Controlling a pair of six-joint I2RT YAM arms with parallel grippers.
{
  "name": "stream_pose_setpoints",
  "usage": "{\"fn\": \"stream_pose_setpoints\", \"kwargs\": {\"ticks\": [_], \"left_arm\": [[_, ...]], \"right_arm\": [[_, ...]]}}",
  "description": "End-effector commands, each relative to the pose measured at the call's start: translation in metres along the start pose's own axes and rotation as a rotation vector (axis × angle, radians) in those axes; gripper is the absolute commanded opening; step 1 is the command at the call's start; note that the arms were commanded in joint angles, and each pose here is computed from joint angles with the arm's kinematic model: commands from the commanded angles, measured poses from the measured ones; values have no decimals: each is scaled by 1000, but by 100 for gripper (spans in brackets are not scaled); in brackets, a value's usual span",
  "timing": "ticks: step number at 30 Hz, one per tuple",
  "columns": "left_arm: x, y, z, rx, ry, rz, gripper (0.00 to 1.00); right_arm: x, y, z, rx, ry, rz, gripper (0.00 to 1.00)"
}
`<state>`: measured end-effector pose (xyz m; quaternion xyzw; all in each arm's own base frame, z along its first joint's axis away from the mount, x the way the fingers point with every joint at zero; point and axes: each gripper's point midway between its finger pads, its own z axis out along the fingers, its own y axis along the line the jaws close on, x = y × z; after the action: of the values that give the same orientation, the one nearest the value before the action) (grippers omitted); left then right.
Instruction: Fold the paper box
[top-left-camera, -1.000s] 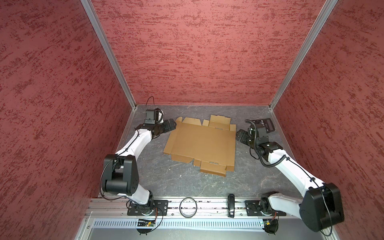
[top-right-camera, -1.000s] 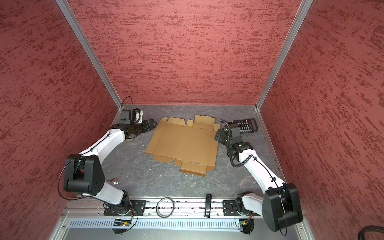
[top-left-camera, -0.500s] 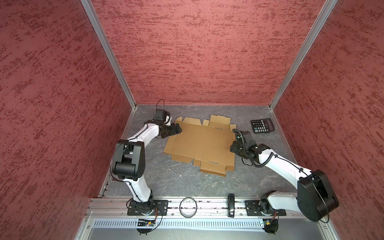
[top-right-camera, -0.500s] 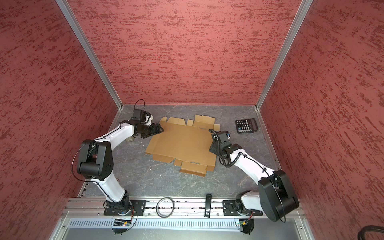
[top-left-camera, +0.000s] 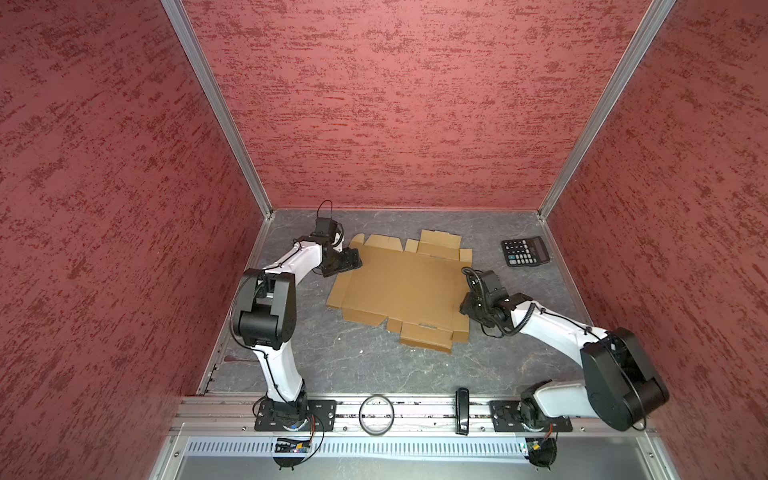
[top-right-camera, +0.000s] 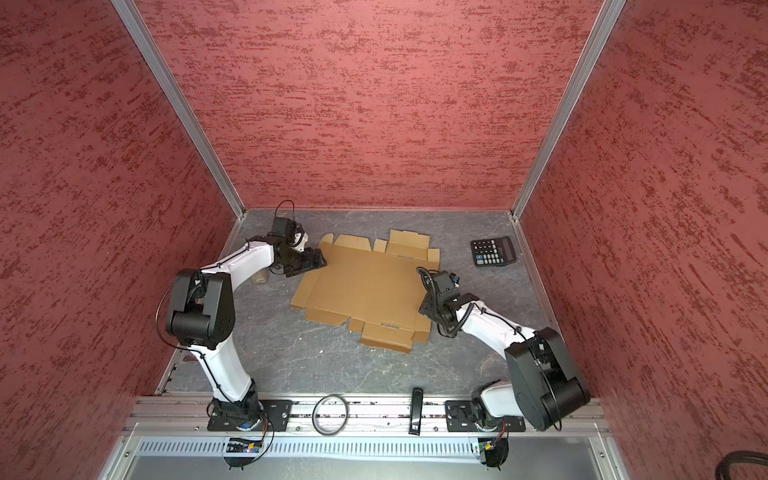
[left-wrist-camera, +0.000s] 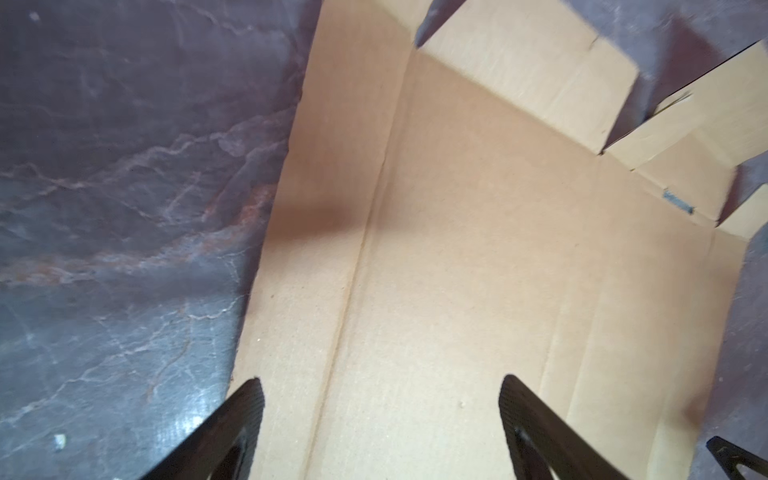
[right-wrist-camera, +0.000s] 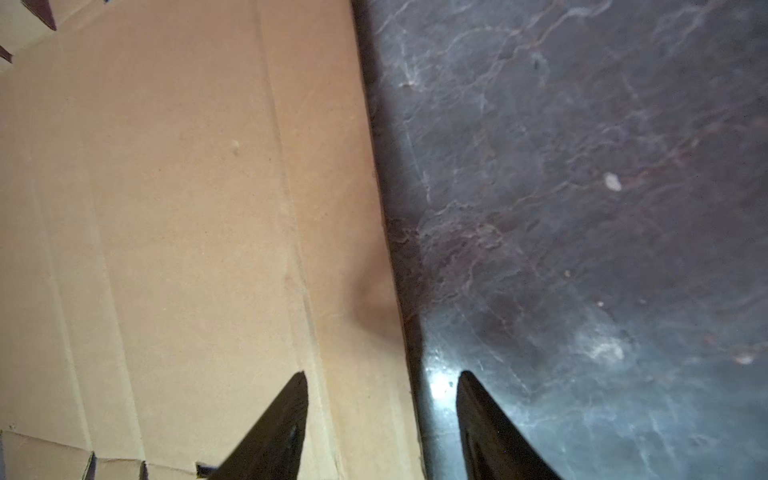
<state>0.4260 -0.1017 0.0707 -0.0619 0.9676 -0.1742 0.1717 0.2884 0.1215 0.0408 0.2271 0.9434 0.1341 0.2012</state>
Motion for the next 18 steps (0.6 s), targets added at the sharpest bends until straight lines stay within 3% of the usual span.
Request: {"fn": "stream_pose_setpoints", "kwargs": {"ticks": [1, 18], "left_arm": [[-2, 5, 2, -9, 10, 3, 89], [0, 21, 10, 1, 44, -29, 90]], "right_arm": [[2, -3, 7, 16, 3, 21, 56], [11, -14, 30, 96, 59, -6, 47]]}}
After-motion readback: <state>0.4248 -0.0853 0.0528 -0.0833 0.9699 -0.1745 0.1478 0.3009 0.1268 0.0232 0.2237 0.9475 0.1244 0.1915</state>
